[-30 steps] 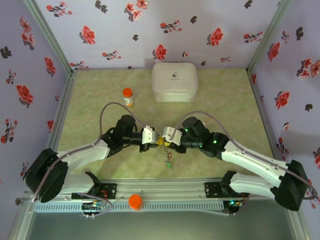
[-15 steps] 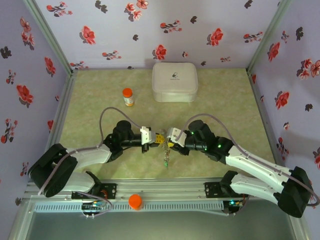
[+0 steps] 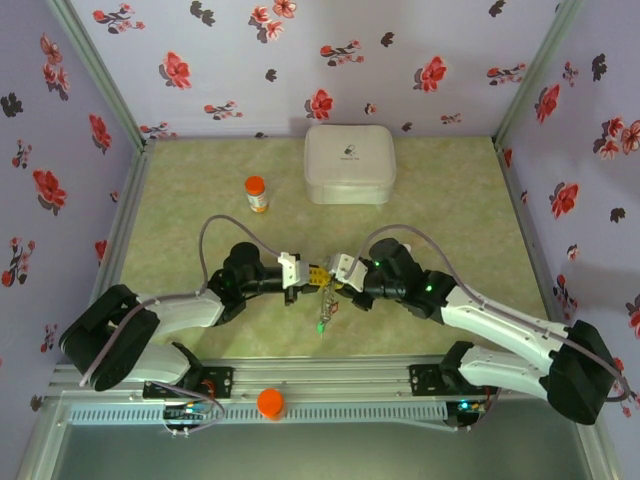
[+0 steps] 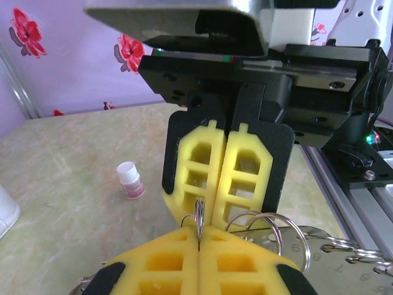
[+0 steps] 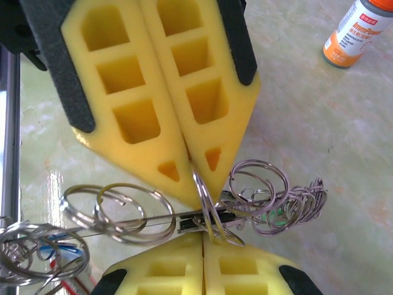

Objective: Put the keys on the keyring

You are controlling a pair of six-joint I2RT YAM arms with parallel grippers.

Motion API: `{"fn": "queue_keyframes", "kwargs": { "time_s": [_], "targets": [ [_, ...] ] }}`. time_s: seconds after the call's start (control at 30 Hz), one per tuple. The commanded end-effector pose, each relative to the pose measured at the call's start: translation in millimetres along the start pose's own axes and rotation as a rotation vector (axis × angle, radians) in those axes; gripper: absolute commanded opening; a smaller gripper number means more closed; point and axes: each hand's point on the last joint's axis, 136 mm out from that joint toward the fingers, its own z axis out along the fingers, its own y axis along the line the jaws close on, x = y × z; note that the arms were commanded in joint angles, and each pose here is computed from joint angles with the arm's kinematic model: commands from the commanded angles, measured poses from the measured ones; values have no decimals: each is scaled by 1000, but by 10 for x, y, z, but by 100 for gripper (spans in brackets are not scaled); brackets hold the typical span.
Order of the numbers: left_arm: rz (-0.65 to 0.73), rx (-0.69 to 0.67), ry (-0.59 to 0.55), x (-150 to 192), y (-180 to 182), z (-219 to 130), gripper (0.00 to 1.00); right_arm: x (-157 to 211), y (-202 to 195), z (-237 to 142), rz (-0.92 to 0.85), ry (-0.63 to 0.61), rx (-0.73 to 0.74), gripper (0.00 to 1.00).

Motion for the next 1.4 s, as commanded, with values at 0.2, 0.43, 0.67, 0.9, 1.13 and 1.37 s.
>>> {"fn": "queue_keyframes", "kwargs": {
  "time_s": [0.2, 0.43, 0.67, 0.9, 1.13, 1.37],
  "targets": [
    [49, 6, -87, -171, -20, -20, 0, 10, -79, -156, -12, -23, 80, 16],
    [57, 9, -83, -158, -21, -13, 0, -127, -68, -320, -63, -61, 88, 24],
    [53, 18, -82, -160, -34, -13, 0, -208, -60, -228, -74, -62, 49, 24],
    [55, 31, -80, -167, -59, -18, 0, -226, -51, -190, -63, -67, 34, 8],
    [62, 67, -110, -284, -89, -11, 0, -168, -34, -92, -53, -29, 2, 0],
    [69, 80, -123, -346, -100, -10, 0, -196, -29, -22, -39, -19, -24, 5]
  ]
}}
